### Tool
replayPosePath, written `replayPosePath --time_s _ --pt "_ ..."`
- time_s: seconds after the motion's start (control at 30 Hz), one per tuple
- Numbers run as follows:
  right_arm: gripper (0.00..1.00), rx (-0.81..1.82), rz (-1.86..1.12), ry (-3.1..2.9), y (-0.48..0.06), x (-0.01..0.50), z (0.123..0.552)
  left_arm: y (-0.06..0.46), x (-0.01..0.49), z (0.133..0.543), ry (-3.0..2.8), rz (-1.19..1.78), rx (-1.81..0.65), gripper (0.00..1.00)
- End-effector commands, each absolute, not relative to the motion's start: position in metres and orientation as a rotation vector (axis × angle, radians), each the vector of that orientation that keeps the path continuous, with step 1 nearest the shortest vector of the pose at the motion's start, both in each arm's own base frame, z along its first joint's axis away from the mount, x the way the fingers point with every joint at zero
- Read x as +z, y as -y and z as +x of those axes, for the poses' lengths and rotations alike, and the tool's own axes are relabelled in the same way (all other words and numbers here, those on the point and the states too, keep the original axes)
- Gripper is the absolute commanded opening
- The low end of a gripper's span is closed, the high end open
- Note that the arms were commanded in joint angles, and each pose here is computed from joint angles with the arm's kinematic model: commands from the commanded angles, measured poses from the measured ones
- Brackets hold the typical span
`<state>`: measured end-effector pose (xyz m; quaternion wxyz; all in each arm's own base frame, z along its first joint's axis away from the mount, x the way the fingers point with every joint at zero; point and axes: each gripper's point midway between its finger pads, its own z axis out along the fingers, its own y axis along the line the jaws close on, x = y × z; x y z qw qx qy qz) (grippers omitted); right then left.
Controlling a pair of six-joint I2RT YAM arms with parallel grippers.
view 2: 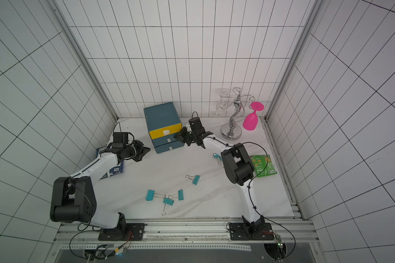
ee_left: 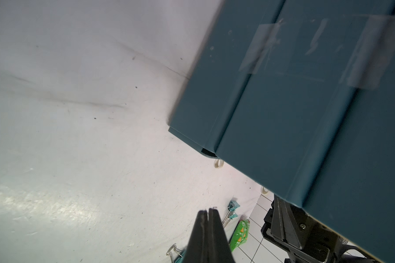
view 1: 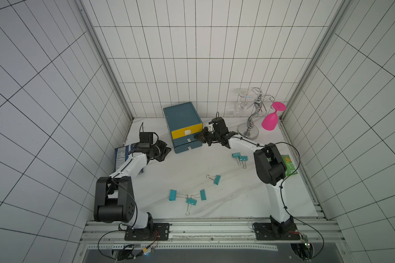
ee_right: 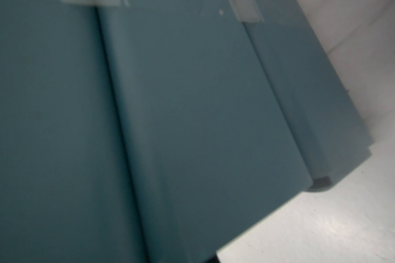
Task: Put the binder clips in the drawer according to color
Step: Close the drawer in the storage box, then open the drawer in the storage box.
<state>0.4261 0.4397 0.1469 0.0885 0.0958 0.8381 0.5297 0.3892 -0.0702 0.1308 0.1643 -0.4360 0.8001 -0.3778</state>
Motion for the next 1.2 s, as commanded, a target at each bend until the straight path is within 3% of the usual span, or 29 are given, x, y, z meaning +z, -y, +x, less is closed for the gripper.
replayPosePath --time_s 0.0,0.33,0.57,0.9,1.17 --pt "0.0 1.632 0.339 -2.417 -0.444 0.148 0.443 0.066 0.145 0.384 -2.277 -1.181 -1.068 0.0" --pt "0.0 1.601 0.318 -2.417 -0.426 0.154 0.424 0.06 0.147 0.361 -2.298 -1.18 -0.987 0.0" --pt "0.02 1.412 0.152 -2.512 -0.389 0.154 0.389 0.062 0.162 0.338 -2.323 -1.123 -0.916 0.17" --pt "0.13 1.439 0.271 -2.516 -0.375 0.123 0.373 0.08 0.182 0.273 -2.387 -1.03 -0.888 0.28" --pt "0.29 1.476 0.326 -2.481 -0.394 0.111 0.372 0.073 0.194 0.222 -2.417 -0.989 -0.842 0.39"
